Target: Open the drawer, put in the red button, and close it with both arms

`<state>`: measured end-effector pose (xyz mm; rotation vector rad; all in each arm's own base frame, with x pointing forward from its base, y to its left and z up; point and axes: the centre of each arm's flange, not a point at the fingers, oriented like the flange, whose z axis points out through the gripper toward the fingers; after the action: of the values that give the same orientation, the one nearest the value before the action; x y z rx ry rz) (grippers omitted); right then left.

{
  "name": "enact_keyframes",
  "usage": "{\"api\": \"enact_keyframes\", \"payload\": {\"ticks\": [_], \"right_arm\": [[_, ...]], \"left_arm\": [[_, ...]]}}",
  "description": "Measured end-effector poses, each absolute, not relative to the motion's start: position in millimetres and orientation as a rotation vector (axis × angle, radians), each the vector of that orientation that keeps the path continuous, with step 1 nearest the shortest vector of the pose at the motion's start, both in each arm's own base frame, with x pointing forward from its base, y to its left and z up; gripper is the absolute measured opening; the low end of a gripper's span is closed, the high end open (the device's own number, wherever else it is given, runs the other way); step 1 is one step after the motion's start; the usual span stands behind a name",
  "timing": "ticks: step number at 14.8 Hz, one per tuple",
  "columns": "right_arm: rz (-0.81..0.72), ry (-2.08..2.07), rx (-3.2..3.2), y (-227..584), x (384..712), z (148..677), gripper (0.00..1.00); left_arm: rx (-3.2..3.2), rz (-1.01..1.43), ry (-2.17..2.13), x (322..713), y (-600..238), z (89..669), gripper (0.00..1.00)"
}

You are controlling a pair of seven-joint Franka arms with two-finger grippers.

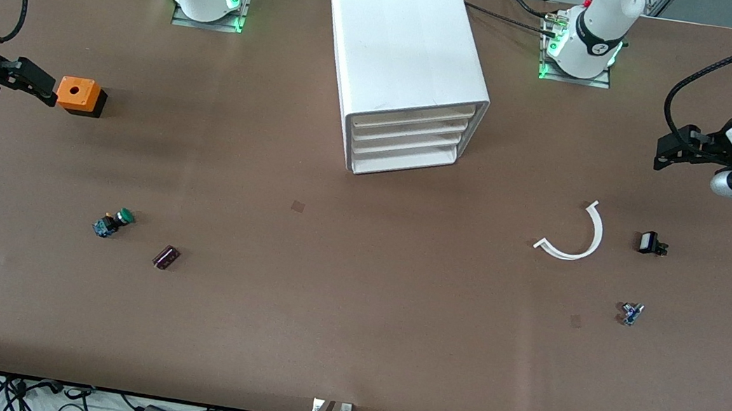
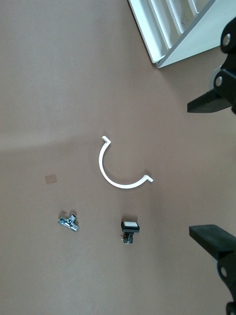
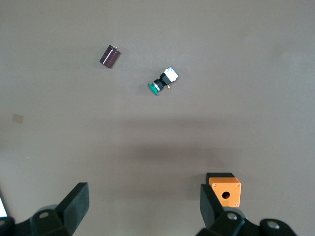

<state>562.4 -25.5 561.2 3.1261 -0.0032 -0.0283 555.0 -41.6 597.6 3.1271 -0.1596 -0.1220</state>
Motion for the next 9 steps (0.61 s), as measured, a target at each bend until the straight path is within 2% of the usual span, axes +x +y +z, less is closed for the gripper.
{"api": "enact_keyframes", "payload": {"ticks": [9], "right_arm": [[-0.001,-0.002,3.129,-25.3,545.3,560.2,1.00]], "left_arm": [[3.127,-0.115,-0.159,555.6,-41.6,597.8,1.00]]}}
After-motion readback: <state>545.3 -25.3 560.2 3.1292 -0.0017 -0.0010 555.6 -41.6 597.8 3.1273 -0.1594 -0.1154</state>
